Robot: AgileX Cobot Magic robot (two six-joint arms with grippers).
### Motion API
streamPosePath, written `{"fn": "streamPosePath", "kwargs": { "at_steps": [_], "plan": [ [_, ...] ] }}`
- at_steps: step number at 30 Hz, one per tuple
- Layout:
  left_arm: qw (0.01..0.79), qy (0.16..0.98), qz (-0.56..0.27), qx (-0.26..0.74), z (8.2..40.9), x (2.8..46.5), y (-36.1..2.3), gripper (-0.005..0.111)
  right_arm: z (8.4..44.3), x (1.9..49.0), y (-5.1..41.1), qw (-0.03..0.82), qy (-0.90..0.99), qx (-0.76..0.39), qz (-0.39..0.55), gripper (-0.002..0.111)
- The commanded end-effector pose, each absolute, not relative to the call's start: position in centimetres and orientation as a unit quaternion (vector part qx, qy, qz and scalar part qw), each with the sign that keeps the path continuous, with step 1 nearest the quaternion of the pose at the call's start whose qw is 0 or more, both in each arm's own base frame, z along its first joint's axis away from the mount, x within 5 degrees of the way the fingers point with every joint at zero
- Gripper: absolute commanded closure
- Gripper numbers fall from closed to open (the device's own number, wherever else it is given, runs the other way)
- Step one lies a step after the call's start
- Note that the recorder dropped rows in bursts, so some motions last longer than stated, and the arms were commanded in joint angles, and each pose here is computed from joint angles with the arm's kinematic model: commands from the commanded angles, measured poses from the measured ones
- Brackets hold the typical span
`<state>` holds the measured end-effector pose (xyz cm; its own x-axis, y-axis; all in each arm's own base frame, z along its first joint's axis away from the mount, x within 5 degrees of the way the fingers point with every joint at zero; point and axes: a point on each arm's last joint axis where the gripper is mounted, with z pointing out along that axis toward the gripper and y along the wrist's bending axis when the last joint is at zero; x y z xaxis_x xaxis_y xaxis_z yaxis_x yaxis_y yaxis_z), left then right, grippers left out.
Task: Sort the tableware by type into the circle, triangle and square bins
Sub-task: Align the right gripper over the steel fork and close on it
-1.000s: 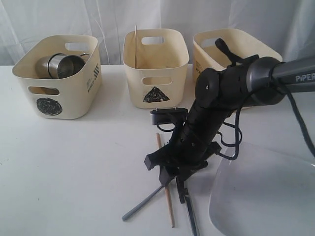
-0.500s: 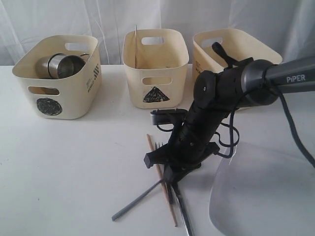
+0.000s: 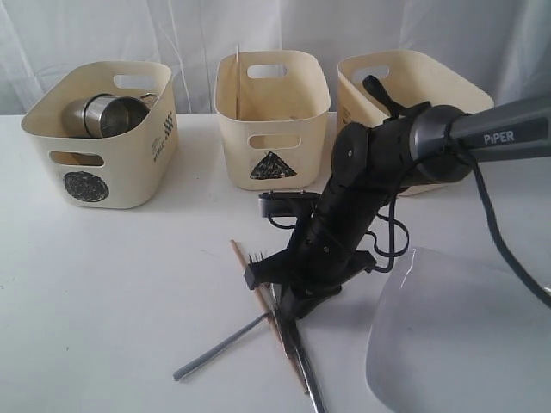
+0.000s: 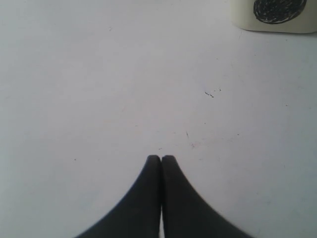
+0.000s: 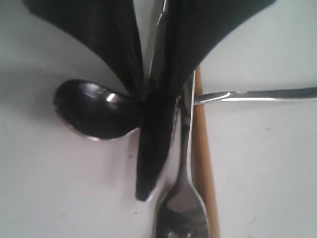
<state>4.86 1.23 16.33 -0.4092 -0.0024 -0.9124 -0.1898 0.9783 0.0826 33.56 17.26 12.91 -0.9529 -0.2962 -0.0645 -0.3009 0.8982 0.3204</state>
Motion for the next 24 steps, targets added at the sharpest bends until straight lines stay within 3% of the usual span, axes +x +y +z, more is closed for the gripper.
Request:
{"fn": "streamPosePath", "kwargs": {
  "at_steps": [1, 5, 13, 24],
  "plan": [
    [0.541, 0.835, 0.085, -0.055, 16.2, 4.9, 1.2, 0.107, 12.1, 33.5, 17.0, -0.032, 0.973, -0.177, 0.145, 0.092],
    [0.541, 0.835, 0.085, -0.055, 16.2, 4.9, 1.2, 0.107, 13.3, 33.1, 16.8, -0.062, 0.969, -0.198, 0.136, 0.091],
    [0.541, 0.835, 0.085, -0.055, 16.2, 4.9, 1.2, 0.107, 14.8, 32.8, 16.7, -0.055, 0.968, -0.203, 0.139, 0.066],
    [0.541, 0.835, 0.085, -0.055, 16.2, 4.9, 1.2, 0.107, 20.7, 32.7, 18.3, -0.006, 0.97, -0.178, 0.165, 0.066]
  ]
}}
